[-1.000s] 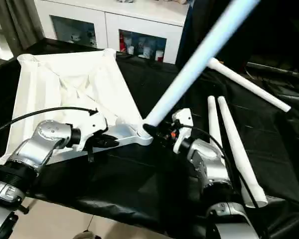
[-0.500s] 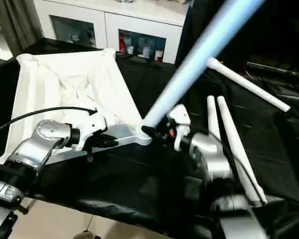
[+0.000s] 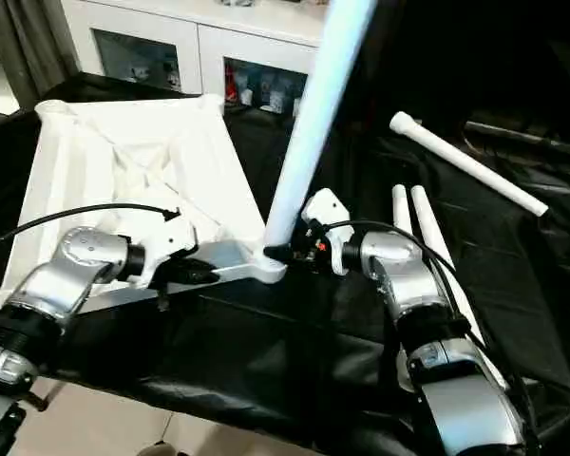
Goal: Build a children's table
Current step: Rotate leg to tighten
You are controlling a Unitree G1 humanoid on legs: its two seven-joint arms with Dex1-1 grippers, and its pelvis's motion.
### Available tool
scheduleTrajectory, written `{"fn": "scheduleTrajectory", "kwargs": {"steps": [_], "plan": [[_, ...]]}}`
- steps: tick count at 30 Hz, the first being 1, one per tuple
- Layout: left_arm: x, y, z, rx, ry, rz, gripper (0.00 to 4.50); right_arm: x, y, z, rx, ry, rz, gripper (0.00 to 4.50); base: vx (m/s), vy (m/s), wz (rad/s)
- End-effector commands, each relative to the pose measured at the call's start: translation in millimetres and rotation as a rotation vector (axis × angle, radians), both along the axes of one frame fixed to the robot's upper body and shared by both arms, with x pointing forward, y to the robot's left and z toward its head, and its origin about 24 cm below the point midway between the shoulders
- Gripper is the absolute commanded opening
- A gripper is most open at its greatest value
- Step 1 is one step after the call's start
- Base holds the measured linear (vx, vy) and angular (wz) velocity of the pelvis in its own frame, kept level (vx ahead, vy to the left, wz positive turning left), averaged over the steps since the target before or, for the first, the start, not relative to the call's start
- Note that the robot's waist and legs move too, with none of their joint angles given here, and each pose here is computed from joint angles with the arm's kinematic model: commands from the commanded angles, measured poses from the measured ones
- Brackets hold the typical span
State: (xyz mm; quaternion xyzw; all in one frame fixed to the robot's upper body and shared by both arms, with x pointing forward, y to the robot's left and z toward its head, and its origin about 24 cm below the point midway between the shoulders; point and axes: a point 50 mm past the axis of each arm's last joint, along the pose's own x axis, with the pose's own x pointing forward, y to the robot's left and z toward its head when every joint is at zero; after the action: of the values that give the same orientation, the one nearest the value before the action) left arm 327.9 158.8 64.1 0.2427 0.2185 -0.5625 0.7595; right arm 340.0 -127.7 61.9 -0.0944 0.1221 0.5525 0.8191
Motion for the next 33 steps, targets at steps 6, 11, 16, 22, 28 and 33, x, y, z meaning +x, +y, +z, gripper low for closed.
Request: {"fn": "scheduleTrajectory", "kwargs": {"steps": [6, 11, 16, 22, 28, 33], "plan": [[-15.5, -18.7, 15.4, -0.077, 0.022, -0.259, 0.00, -27.9, 5.3, -50.1, -0.147, 0.236, 0.154, 1.95, 0.000, 0.000, 0.00], [-18.7, -18.9, 16.6, -0.082, 0.043, -0.304, 0.00, -31.1, 6.1, -50.9, -0.139, 0.255, 0.195, 1.95, 0.000, 0.000, 0.00], [-19.9, -18.8, 19.3, -0.089, 0.053, -0.349, 0.00, -41.6, 4.7, -57.8, -0.143, 0.299, 0.271, 1.95, 0.000, 0.000, 0.00], [-19.4, -19.9, 22.0, -0.095, 0.062, -0.381, 0.00, -52.3, 0.7, -65.6, -0.164, 0.314, 0.323, 1.95, 0.000, 0.000, 0.00], [-13.0, -20.4, 19.1, -0.056, 0.020, -0.344, 0.00, -46.9, -0.7, -69.8, -0.146, 0.300, 0.201, 1.95, 0.000, 0.000, 0.00], [-4.6, -21.8, 13.0, -0.065, -0.003, -0.219, 0.00, -30.6, 0.4, -71.9, -0.034, 0.304, -0.110, 1.95, -0.012, -0.001, -0.01]]}}
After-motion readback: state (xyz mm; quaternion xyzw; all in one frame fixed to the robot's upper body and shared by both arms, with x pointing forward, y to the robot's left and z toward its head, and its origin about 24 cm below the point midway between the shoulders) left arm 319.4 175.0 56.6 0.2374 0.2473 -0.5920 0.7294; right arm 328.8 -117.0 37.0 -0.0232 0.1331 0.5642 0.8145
